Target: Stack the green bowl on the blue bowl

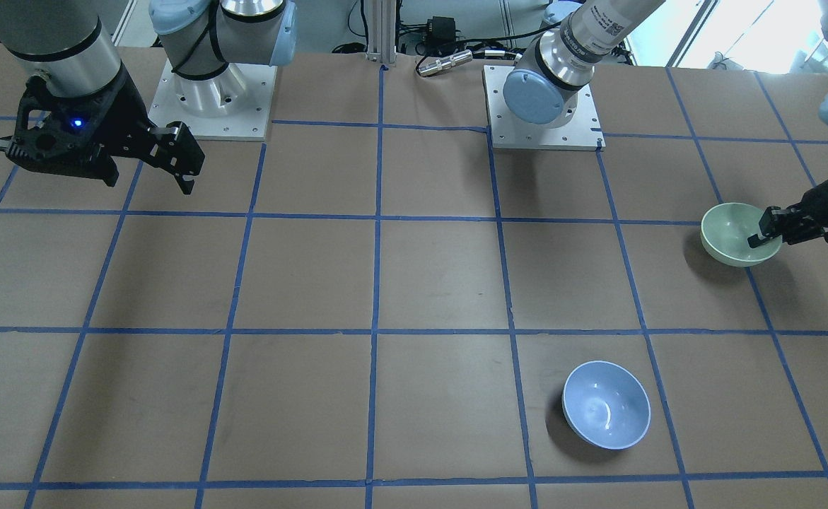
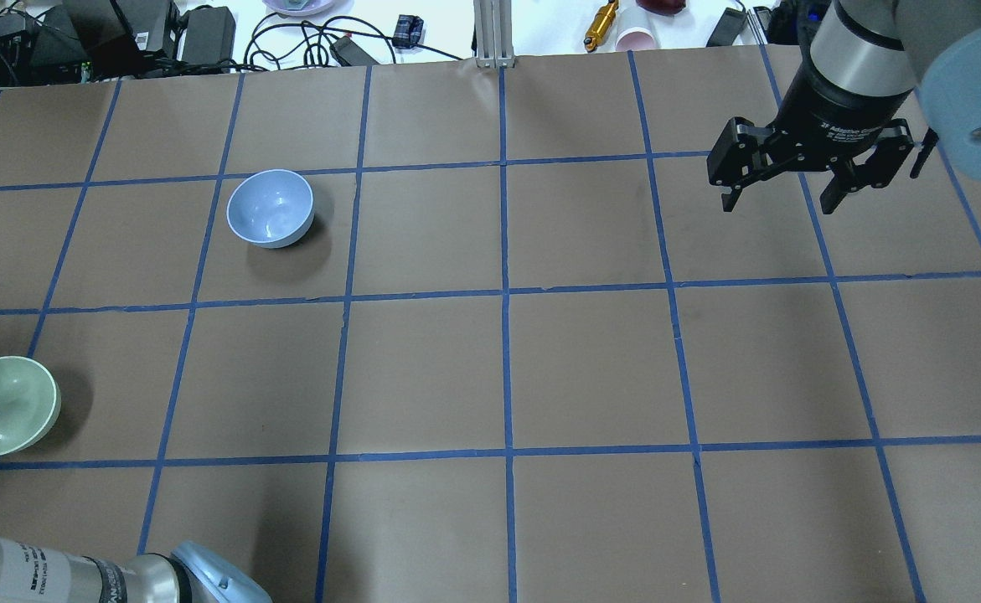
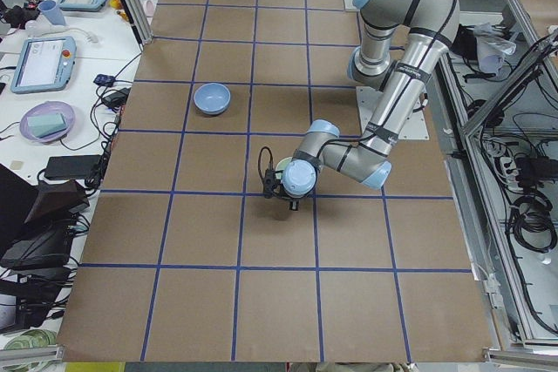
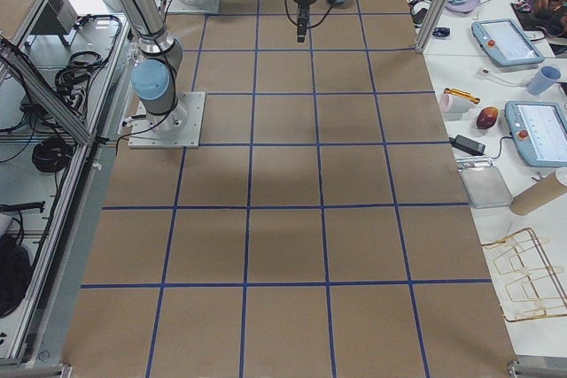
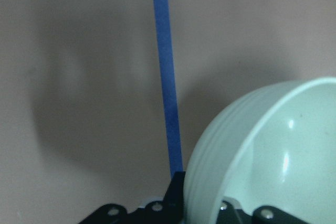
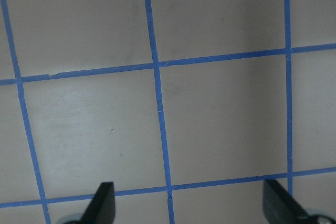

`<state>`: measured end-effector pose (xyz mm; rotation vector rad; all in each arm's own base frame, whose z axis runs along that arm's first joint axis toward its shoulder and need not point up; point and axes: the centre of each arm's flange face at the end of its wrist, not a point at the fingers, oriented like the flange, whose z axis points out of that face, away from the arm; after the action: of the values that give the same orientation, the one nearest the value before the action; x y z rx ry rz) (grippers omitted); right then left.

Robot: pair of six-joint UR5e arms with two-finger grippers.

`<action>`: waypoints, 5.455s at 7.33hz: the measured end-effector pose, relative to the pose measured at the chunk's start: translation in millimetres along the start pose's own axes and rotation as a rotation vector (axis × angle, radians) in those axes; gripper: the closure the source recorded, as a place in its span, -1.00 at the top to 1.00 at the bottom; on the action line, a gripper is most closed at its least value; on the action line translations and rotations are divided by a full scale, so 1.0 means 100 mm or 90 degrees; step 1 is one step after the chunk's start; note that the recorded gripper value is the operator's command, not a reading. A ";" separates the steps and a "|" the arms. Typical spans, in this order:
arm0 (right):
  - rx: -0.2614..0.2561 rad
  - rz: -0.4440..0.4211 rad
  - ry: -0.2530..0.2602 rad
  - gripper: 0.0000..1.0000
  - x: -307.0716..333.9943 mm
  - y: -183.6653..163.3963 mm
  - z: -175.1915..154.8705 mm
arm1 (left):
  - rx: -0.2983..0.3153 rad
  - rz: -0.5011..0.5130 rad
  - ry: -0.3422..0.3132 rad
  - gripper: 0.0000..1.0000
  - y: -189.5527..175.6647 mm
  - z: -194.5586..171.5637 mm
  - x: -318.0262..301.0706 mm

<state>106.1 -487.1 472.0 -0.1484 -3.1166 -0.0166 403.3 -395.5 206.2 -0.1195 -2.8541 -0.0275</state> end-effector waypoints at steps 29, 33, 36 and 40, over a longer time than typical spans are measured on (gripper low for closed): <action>0.000 0.000 0.000 1.00 0.00 0.00 0.00 | 0.085 -0.185 0.157 0.23 -2.83 0.20 2.74; 0.000 0.000 0.000 1.00 0.00 0.00 0.00 | 0.090 -0.197 0.153 0.48 -2.85 0.19 2.74; 0.000 0.000 0.000 1.00 0.00 0.00 0.00 | 0.099 -0.201 0.116 1.00 -2.84 -0.05 2.95; 0.000 0.000 0.000 1.00 0.00 0.00 0.00 | 0.073 -0.157 -0.048 1.00 -2.67 -0.70 4.10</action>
<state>106.1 -487.2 472.2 -0.1484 -3.1166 -0.0159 7.8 -630.8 386.6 0.2605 -2.9196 0.0927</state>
